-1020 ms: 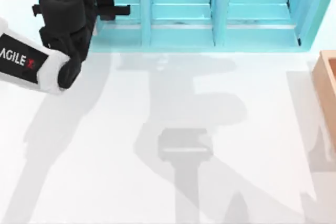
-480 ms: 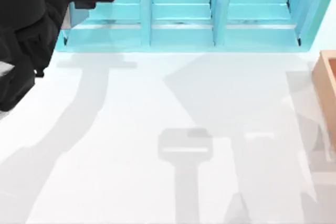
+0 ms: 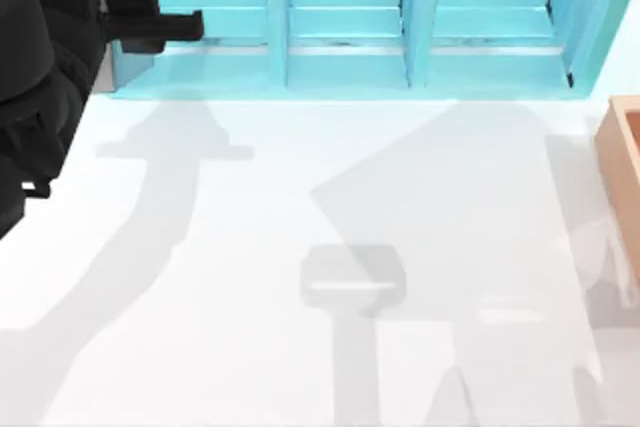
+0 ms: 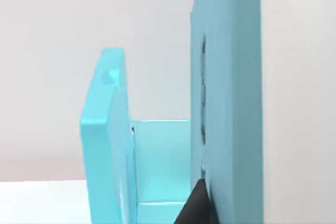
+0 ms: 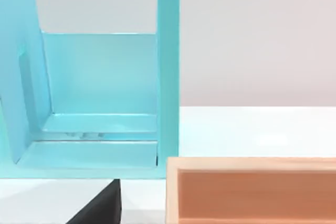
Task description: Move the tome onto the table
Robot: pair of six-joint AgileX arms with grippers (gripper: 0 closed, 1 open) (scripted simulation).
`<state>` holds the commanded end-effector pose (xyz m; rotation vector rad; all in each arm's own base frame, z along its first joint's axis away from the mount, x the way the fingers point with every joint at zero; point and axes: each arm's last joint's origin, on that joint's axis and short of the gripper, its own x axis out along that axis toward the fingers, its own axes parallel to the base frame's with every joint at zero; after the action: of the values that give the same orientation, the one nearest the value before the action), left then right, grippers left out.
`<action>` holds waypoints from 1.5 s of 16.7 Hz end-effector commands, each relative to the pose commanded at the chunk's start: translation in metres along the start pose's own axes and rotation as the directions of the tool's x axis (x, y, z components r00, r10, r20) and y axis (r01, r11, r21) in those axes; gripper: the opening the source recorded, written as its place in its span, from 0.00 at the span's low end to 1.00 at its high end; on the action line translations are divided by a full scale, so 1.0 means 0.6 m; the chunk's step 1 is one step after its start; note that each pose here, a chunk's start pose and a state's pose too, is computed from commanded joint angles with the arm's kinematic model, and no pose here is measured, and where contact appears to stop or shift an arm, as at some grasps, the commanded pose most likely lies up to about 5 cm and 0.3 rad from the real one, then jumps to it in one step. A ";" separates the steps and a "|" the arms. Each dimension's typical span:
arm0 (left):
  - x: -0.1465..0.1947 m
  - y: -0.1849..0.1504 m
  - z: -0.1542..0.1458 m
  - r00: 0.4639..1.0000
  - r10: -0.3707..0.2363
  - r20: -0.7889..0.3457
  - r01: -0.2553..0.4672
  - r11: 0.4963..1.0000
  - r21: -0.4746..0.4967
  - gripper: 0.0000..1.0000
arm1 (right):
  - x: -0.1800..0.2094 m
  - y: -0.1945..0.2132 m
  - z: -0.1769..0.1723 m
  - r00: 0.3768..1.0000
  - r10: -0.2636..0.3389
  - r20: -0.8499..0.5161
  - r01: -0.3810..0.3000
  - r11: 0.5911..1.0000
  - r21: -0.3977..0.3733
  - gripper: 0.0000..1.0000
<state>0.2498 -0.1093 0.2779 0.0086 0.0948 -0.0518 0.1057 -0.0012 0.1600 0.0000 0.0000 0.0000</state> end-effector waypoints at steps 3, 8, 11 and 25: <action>0.003 0.001 -0.003 1.000 0.004 -0.005 -0.004 1.000 0.004 0.00 | 0.000 0.000 0.000 1.000 0.000 0.000 0.000 1.000 0.000 1.00; 0.019 -0.040 -0.016 0.999 0.005 -0.046 -0.011 0.992 -0.122 0.00 | 0.000 0.000 0.000 1.000 0.000 0.000 0.000 1.000 0.000 1.00; 0.033 -0.089 -0.041 0.995 0.020 -0.102 -0.048 0.957 -0.285 0.00 | 0.000 0.000 0.000 1.000 0.000 0.000 0.000 1.000 0.000 1.00; -0.018 -0.341 -0.220 0.969 0.148 -0.199 -0.221 0.159 -0.962 0.00 | 0.000 0.000 0.000 1.000 0.000 0.000 0.000 1.000 0.000 1.00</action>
<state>0.2161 -0.3114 0.1466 -1.3619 0.1754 0.2869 0.1057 -0.0012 0.1600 0.0000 0.0000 0.0000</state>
